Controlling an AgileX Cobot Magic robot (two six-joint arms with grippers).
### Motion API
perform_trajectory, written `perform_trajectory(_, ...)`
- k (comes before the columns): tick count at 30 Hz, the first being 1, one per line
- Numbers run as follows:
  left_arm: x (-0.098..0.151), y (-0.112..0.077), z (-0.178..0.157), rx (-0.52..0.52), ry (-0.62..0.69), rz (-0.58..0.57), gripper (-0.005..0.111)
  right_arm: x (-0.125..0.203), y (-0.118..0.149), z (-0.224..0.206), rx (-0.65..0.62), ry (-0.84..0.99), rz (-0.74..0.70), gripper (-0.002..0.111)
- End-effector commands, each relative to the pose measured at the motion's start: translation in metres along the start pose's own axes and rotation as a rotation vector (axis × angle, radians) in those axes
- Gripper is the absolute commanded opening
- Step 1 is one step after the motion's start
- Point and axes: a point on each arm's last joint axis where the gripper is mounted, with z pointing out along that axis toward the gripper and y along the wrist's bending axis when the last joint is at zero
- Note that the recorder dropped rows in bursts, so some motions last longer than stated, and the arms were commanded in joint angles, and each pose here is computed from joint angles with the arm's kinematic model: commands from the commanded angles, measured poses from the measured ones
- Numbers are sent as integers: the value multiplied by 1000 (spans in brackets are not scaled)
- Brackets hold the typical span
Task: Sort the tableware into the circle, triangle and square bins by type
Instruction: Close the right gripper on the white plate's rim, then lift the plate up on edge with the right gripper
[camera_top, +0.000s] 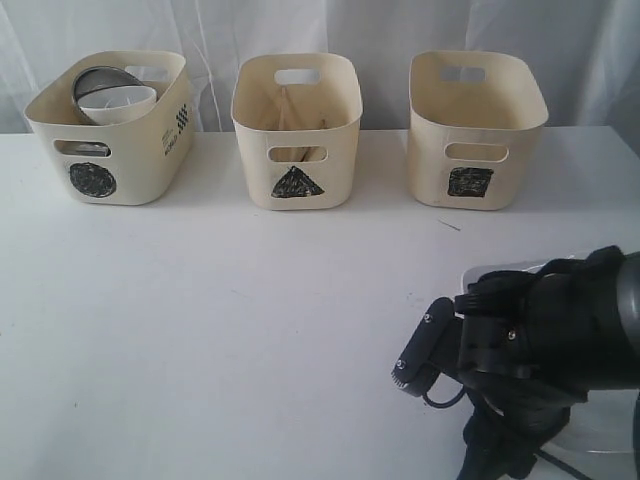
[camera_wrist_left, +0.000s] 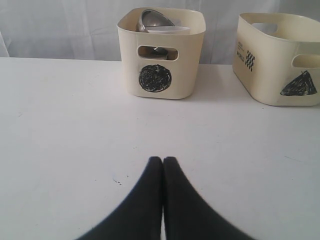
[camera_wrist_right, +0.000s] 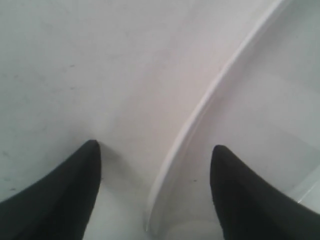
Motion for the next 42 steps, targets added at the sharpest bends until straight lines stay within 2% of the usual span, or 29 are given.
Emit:
perform_trajectory(1, 1, 0, 0, -2, 1, -5, 0, -2, 3, 8, 10, 11, 3, 60)
perform_trajectory(13, 1, 0, 0, -2, 1, -5, 0, -2, 6, 16, 19, 43, 24, 48)
perform_trajectory(20, 1, 0, 0, -2, 1, -5, 0, -4, 7, 17, 8, 21, 56, 24)
perform_trajectory(26, 1, 0, 0, -2, 1, -5, 0, -7, 9, 17, -11, -10, 84, 14)
perform_trajectory(29, 1, 0, 0, -2, 1, -5, 0, -9, 8, 12, -23, -44, 104, 2)
perform_trajectory(32, 1, 0, 0, -2, 1, -5, 0, -11, 1, -8, -52, -171, 176, 0)
perform_trajectory(37, 1, 0, 0, -2, 1, -5, 0, 3, -26, -75, -94, -503, 318, 0)
perform_trajectory(42, 1, 0, 0, -2, 1, -5, 0, 32, -45, -113, -62, -629, 389, 0)
